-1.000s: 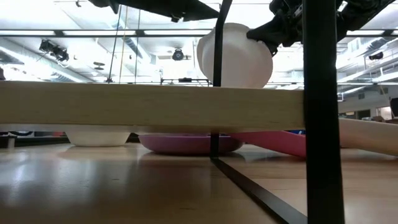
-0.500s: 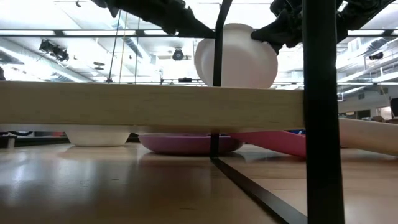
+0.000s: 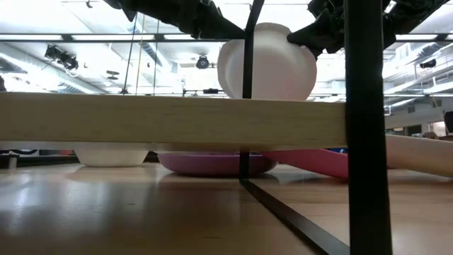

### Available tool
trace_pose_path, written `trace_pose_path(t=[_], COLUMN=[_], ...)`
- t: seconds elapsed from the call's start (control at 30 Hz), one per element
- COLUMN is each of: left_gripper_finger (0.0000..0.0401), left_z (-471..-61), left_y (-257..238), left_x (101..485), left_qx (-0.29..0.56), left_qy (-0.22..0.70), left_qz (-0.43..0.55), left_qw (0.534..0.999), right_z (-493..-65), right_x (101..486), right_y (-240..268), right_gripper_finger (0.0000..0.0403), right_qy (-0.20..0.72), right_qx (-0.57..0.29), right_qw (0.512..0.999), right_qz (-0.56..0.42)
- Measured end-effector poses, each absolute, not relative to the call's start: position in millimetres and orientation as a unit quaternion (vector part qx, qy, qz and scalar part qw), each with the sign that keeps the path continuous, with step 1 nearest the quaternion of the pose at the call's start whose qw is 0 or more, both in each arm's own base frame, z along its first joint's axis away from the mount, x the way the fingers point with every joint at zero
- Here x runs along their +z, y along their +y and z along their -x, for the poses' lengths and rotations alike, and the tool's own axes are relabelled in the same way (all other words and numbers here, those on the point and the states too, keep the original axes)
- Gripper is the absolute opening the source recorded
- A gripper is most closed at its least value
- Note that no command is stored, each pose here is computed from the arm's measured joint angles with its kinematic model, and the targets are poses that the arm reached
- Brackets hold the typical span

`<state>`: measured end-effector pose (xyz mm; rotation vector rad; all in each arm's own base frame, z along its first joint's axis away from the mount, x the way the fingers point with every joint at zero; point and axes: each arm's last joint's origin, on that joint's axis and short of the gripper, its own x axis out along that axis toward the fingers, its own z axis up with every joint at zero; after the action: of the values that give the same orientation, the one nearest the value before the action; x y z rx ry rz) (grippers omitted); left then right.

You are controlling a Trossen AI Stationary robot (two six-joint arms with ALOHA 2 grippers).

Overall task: Place and stack plates onto a shelf
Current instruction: Put the blue patterned bowl on the shelf

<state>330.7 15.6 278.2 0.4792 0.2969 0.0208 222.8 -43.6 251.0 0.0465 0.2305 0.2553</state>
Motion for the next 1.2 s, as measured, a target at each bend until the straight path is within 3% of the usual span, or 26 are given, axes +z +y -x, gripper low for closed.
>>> trace_pose_path(t=[0.43, 0.73, 1.2], left_gripper_finger=[0.0037, 0.0024, 0.0023], left_z=[-330.3, -330.2, -330.3], left_y=[15.5, 15.5, 15.6], left_x=[278.5, 278.3, 278.7], left_qx=[0.009, 0.009, 0.010], left_qy=[0.147, 0.147, 0.145], left_qz=[-0.237, -0.237, -0.238], left_qw=[0.960, 0.960, 0.960], right_z=[-222.9, -223.1, -224.4], right_x=[251.0, 251.7, 255.0], right_y=[-43.9, -44.3, -47.7], right_gripper_finger=[0.0022, 0.0041, 0.0152], right_qy=[0.115, 0.112, 0.097], right_qx=[0.121, 0.117, 0.063], right_qw=[0.986, 0.987, 0.993], right_qz=[-0.022, -0.021, -0.010])
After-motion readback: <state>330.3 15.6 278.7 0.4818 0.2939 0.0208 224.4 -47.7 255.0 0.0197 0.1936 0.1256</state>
